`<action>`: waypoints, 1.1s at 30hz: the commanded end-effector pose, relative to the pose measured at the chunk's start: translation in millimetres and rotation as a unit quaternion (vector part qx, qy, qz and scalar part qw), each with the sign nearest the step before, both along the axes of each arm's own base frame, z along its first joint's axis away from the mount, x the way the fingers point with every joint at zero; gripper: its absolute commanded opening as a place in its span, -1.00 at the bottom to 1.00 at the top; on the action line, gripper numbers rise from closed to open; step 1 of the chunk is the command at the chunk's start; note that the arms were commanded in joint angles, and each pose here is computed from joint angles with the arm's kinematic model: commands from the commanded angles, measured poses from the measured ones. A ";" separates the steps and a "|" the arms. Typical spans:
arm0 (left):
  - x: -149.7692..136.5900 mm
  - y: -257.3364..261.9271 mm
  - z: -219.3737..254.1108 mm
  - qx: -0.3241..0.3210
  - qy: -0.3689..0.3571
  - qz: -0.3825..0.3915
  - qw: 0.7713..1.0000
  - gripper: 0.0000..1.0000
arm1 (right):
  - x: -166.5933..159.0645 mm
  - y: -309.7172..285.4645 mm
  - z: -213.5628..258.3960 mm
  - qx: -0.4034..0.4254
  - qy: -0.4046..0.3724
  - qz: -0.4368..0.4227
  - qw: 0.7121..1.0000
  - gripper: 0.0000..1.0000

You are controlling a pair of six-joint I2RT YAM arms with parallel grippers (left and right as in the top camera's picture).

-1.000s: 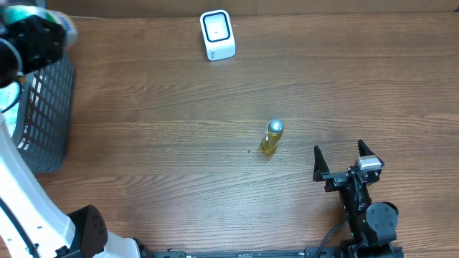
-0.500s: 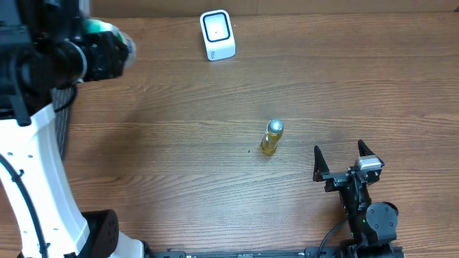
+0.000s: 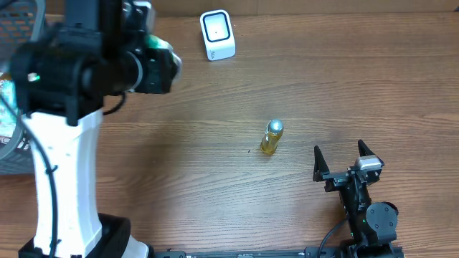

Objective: Scan the item barcode
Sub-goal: 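Lift the green package out of the basket toward the table centre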

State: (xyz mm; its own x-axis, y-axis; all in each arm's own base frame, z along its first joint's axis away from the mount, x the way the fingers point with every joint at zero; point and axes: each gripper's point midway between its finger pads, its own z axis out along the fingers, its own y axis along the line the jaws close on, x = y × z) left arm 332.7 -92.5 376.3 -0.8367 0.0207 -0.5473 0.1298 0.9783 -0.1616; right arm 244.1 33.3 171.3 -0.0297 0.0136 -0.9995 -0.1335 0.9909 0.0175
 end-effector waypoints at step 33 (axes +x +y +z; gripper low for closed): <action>-6.6 -120.9 -182.6 0.018 0.135 0.037 0.990 -0.20 | 0.1 -0.2 -1.6 0.000 -0.002 0.000 1.000 1.00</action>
